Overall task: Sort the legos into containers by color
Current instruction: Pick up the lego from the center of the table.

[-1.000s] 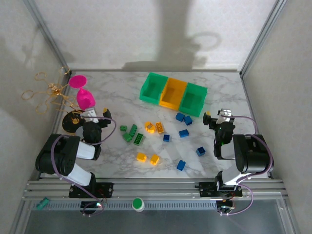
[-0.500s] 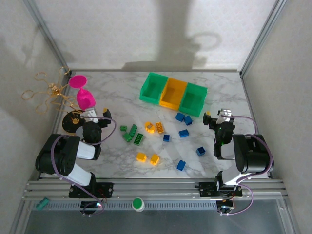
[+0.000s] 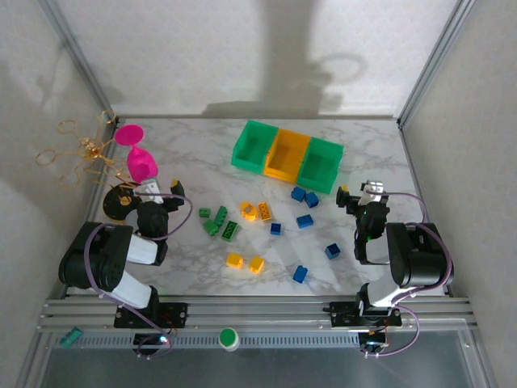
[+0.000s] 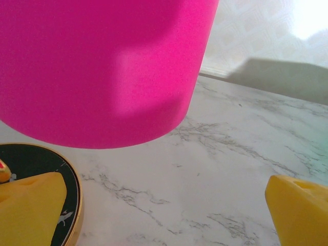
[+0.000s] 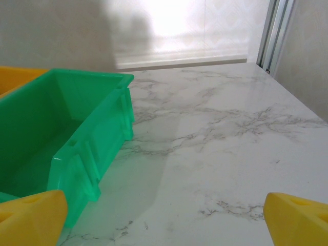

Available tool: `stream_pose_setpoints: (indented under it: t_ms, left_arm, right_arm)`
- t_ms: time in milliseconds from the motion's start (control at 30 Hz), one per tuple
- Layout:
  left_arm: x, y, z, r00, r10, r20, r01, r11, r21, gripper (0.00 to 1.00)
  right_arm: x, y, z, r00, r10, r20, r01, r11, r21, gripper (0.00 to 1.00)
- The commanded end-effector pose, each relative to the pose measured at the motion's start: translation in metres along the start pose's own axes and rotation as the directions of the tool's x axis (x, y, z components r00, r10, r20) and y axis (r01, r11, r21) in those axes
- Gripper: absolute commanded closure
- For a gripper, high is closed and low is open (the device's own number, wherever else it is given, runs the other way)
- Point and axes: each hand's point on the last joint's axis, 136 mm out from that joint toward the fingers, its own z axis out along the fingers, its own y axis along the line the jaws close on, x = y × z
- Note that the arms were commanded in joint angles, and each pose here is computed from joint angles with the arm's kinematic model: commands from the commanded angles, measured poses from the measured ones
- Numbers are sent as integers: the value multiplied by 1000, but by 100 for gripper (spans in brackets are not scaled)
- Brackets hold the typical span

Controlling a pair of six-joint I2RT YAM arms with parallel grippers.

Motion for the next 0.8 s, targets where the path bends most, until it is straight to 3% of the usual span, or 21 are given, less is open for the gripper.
stream_pose_setpoints:
  t_ms: [0,167,267,367,567,667,767]
  left_arm:
    - [-8,-3,4,1000,5,19,-5,1000,11,1]
    - [-10,-1,3,1000,1,28,-1,1000,1,1]
    - [-25,10,0,999,-28,45,31,997,-73,1]
    - [-43,6,-10,997,-30,75,34,998,-48,1]
    - [-76,3,-19,992,-92,90,96,995,-37,1]
    - [-94,-8,-19,990,-133,51,132,991,12,1]
    - [-104,-5,-21,974,-225,27,226,974,-20,1]
  right_arm:
    - [-16,0,2,998,-7,57,7,1000,-5,1]
    - [-26,2,-4,998,-7,70,8,1000,-11,1]
    - [-35,-4,-10,997,17,73,-18,1000,20,1]
    - [-47,-4,-14,997,44,68,-46,999,23,1]
    - [-86,1,-20,973,223,68,-222,975,-13,1]
    - [-82,-14,-22,920,393,0,-391,914,108,1]
    - [-74,-10,-23,904,421,-71,-412,904,111,1]
